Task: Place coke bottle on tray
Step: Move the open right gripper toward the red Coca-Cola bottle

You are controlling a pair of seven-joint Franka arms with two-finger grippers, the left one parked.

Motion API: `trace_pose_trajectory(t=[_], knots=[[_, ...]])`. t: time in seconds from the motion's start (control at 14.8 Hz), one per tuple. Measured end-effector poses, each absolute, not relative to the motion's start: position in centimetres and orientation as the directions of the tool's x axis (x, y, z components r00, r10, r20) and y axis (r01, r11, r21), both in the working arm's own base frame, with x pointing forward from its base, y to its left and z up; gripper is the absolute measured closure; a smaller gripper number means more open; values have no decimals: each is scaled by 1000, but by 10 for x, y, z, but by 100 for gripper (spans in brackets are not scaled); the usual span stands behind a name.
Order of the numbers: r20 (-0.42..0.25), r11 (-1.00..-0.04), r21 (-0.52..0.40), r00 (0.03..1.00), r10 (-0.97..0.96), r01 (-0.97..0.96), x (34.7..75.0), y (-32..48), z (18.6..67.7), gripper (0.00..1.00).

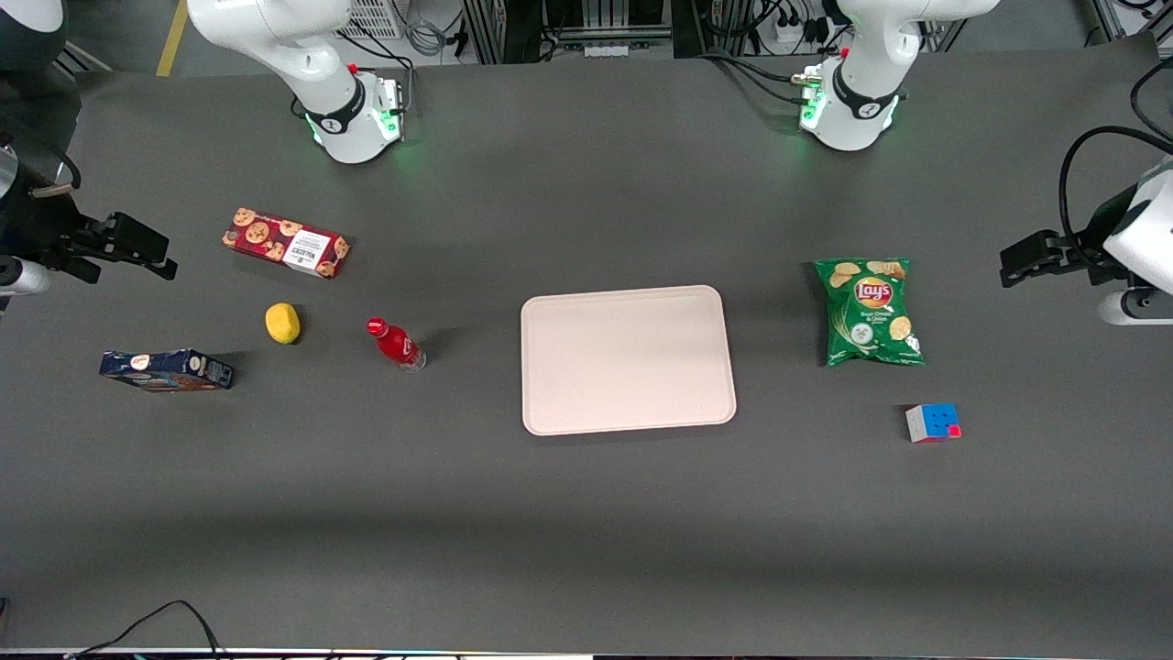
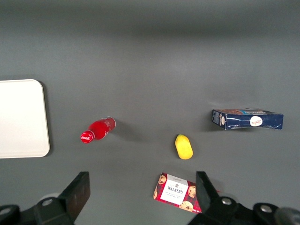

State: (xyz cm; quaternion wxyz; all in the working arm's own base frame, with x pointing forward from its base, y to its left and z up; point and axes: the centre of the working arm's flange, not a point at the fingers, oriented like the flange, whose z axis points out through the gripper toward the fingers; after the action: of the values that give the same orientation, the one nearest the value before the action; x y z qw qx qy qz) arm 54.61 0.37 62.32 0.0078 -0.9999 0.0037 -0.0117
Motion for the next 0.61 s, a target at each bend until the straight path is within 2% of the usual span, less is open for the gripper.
trace_pose_trajectory(t=[0.61], knots=[[22, -1000, -15, 1000, 19, 19, 545, 24, 624, 0]])
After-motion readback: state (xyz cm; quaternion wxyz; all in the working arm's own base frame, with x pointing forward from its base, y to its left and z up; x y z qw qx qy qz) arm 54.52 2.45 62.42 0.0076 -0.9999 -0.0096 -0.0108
